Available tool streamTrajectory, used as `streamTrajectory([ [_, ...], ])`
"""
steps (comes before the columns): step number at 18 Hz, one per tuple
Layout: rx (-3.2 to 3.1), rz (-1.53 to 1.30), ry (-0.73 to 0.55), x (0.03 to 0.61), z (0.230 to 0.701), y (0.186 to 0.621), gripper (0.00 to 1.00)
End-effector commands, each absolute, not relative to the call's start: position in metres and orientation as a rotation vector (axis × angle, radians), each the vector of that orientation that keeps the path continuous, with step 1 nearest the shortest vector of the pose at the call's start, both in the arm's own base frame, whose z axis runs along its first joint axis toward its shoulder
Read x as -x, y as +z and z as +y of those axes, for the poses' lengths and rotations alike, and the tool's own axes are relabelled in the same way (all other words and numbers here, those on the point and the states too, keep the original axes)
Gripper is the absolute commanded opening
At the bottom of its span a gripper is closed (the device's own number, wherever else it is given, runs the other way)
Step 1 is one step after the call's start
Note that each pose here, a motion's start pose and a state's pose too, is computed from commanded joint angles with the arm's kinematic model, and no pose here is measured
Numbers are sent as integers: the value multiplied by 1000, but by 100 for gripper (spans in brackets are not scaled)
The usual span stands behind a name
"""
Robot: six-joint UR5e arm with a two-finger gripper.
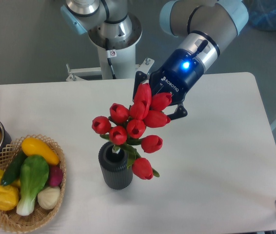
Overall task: Insert the flowers into the vase
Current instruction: 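Lower the tulip stems into the vase opening, then push the tulips further down into the vase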
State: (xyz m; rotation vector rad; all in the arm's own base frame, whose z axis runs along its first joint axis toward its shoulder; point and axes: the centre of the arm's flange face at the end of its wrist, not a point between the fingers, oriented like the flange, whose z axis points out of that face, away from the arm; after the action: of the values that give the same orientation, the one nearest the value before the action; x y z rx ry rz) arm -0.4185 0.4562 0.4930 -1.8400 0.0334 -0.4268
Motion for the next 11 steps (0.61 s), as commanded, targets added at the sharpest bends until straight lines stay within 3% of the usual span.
streamTrajectory([
  [11, 1852, 31, -447, 416, 459, 471, 6],
])
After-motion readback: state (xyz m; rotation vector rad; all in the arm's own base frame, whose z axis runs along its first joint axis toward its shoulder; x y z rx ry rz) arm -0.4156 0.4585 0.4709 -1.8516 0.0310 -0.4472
